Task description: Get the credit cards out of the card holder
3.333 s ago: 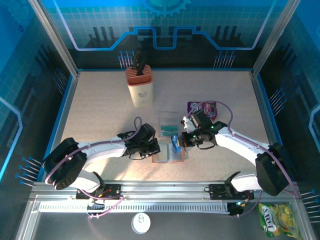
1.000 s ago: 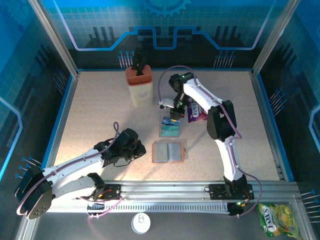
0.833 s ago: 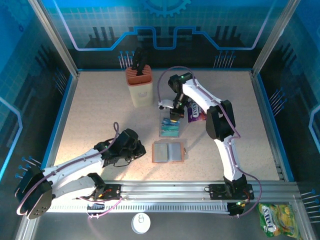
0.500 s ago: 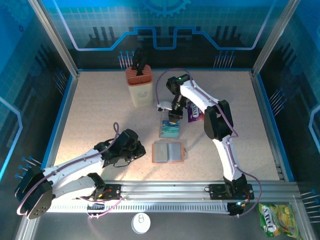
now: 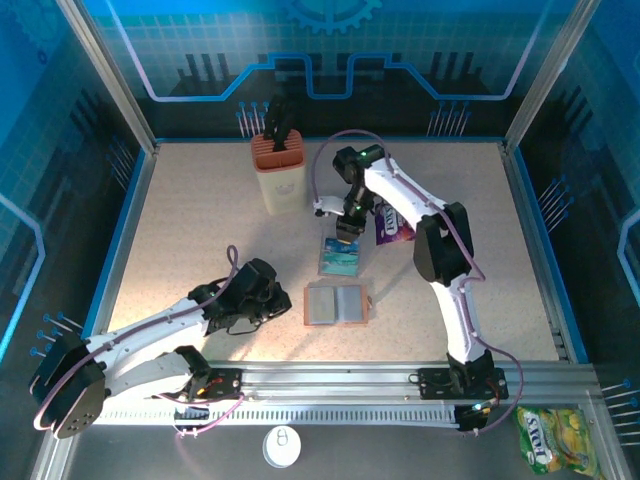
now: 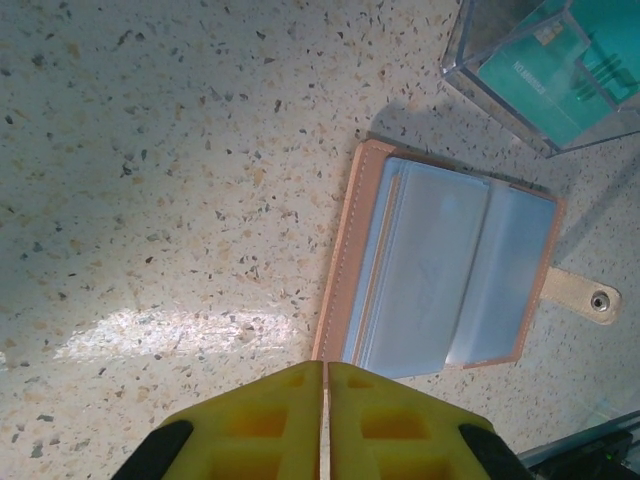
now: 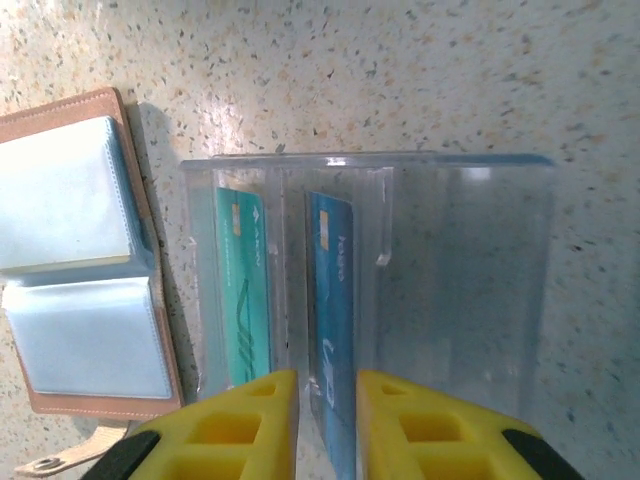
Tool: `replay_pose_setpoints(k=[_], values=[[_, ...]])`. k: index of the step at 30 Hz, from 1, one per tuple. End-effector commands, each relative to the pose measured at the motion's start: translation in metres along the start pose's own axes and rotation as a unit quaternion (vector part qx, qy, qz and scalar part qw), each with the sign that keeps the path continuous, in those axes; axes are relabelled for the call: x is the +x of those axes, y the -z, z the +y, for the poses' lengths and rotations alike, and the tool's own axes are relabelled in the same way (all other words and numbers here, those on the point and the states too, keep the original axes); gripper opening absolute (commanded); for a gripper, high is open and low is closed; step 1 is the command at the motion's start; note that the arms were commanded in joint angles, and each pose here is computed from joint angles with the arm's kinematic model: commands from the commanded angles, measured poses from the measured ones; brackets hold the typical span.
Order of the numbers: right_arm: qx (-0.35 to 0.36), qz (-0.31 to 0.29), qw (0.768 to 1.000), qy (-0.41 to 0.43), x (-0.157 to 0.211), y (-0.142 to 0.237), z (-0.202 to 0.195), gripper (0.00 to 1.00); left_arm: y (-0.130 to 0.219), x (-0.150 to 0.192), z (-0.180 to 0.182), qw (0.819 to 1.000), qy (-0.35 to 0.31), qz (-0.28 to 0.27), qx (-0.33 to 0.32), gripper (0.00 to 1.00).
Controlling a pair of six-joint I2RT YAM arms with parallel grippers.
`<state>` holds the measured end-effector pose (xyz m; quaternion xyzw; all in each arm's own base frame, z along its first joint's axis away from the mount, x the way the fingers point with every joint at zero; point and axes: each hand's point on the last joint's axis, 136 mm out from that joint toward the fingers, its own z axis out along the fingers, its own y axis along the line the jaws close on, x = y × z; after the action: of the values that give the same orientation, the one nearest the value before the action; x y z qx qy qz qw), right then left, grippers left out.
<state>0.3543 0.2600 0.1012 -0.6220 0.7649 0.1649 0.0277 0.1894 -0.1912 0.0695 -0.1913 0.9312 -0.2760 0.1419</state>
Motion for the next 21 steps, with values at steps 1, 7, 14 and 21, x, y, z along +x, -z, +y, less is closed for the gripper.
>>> replay_pose_setpoints(k=[1, 7, 14, 21], values=[[0.044, -0.032, 0.998, -0.035, -0.012, 0.025, 0.002, 0.21, -0.003, -0.003, 0.005, 1.000, 0.008, -0.005, -0.006, 0.10], [0.089, -0.085, 0.981, -0.151, -0.016, 0.026, -0.007, 0.18, -0.013, -0.001, -0.001, 1.000, 0.007, 0.006, 0.006, 0.09], [0.104, -0.131, 0.937, -0.306, -0.002, 0.015, -0.001, 0.16, -0.025, 0.002, -0.011, 0.999, 0.005, 0.025, 0.022, 0.06], [0.103, -0.178, 0.878, -0.432, 0.021, 0.003, 0.026, 0.24, -0.035, 0.004, -0.016, 0.999, 0.004, 0.035, 0.029, 0.05]])
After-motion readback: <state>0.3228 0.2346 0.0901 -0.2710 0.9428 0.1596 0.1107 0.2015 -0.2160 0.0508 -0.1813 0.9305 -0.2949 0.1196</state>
